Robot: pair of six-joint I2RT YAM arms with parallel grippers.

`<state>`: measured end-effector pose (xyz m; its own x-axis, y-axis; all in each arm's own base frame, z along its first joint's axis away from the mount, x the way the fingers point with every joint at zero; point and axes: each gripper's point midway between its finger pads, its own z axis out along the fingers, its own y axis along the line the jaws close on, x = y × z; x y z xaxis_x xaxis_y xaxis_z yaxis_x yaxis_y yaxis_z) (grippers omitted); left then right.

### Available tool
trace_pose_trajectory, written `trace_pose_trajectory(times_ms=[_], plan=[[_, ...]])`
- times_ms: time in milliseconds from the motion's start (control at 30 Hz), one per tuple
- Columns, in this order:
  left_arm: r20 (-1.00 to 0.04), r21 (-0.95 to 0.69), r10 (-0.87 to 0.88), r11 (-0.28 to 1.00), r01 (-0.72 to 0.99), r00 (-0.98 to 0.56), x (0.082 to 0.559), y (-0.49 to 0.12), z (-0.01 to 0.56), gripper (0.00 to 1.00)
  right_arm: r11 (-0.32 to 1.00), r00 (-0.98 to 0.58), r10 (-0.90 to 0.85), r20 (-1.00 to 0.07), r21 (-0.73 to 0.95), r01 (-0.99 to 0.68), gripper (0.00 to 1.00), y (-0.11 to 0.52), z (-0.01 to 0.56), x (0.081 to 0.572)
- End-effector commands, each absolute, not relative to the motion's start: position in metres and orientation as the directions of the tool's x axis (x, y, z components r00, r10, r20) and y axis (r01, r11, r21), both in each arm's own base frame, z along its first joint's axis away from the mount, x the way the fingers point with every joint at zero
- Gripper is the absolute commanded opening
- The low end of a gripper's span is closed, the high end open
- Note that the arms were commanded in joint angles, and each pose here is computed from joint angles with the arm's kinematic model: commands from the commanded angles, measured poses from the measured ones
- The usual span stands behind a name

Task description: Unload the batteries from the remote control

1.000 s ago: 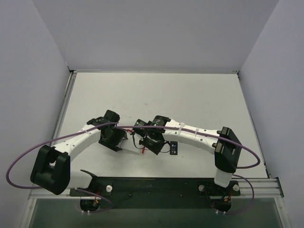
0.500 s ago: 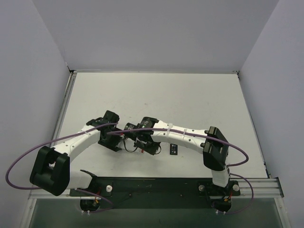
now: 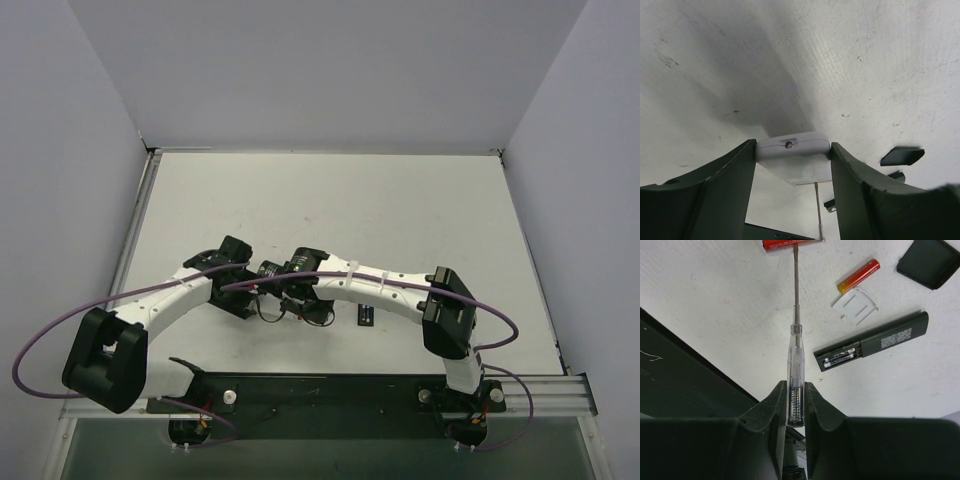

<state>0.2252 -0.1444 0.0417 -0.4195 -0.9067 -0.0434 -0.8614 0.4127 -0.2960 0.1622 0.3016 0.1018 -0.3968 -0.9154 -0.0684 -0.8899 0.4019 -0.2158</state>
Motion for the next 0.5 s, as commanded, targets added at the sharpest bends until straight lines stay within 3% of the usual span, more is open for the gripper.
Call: trace_pose_trajectory(times_ms=[0, 467], plan=[[-0.005, -0.394, -0.883, 0.433, -0.811, -0.469, 0.229, -0.165, 0.053, 0.00, 0.341, -0.309, -0.939, -0.148, -0.298, -0.892, 0.00, 0.329, 0.096, 0.187], [0.058, -0.452, -0.851, 0.443, -0.774, -0.521, 0.217, -0.189, 0.054, 0.00, 0.315, -0.275, -0.946, -0.171, -0.289, -0.904, 0.00, 0.355, 0.094, 0.186]])
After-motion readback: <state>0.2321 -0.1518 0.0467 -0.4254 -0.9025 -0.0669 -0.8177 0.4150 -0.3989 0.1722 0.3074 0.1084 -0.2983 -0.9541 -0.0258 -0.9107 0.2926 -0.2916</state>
